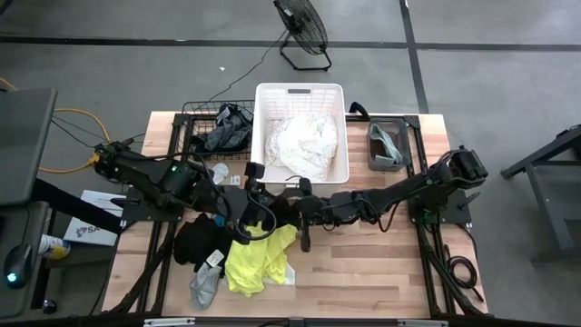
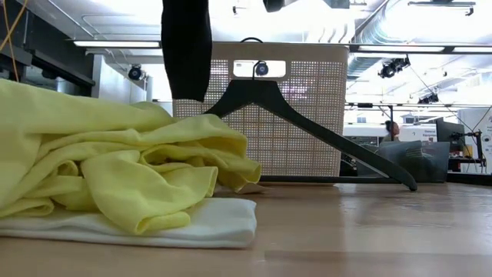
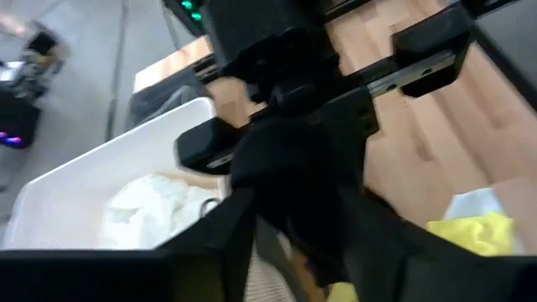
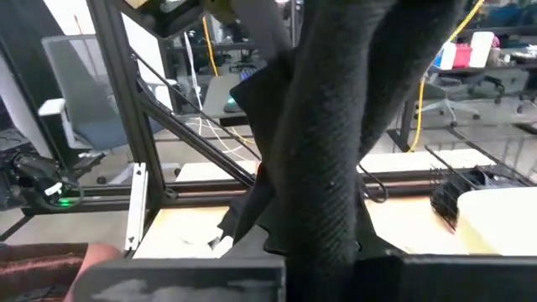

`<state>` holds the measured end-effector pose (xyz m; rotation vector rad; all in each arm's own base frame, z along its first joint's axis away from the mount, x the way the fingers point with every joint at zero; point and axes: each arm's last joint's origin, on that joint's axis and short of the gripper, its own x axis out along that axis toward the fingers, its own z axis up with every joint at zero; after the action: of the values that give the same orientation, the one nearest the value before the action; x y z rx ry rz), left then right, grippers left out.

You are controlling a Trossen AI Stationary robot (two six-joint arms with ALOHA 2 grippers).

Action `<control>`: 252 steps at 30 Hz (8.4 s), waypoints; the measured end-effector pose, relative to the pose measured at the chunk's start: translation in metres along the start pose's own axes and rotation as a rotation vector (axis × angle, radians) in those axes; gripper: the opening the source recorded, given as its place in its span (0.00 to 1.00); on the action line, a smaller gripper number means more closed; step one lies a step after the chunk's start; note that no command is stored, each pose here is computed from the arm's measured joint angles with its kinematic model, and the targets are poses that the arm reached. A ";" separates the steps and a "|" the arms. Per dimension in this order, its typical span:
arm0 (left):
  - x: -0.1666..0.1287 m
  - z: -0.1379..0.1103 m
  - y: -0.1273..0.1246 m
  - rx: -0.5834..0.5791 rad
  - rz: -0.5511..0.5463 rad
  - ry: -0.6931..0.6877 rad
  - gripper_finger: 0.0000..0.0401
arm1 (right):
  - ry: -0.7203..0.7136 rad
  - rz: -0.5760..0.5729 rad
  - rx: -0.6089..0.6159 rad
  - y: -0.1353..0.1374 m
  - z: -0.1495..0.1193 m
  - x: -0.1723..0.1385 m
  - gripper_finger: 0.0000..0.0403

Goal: Pick & Place Cloths
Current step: Put the black sock into the black bin, then put the white sock into the black bin

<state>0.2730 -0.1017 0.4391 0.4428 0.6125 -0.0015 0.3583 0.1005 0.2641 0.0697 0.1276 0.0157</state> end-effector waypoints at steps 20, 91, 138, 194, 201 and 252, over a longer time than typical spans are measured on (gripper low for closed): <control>-0.059 -0.028 0.028 -0.269 0.144 0.047 0.55 | -0.017 -0.346 -0.005 -0.002 0.058 -0.079 0.01; -0.021 -0.056 0.004 -0.312 0.146 0.243 0.55 | 1.027 -1.518 0.737 -0.259 -0.064 -0.191 0.01; -0.026 -0.065 0.006 -0.304 0.169 0.320 0.55 | 0.951 -1.304 0.934 -0.254 -0.132 -0.215 0.59; 0.001 -0.285 -0.035 -0.983 0.481 0.213 0.55 | 0.362 -1.178 0.461 -0.171 -0.055 -0.193 0.77; 0.023 -0.305 -0.019 -1.084 0.623 0.459 0.55 | 0.336 -1.121 0.357 -0.173 -0.047 -0.187 0.77; 0.094 -0.344 0.008 -1.144 0.440 0.927 0.02 | 0.276 -0.886 0.258 -0.123 -0.042 -0.169 0.77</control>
<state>0.1601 0.0562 0.1405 -0.6023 1.2743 0.9744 0.1868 -0.0229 0.2348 0.2636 0.4269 -0.8801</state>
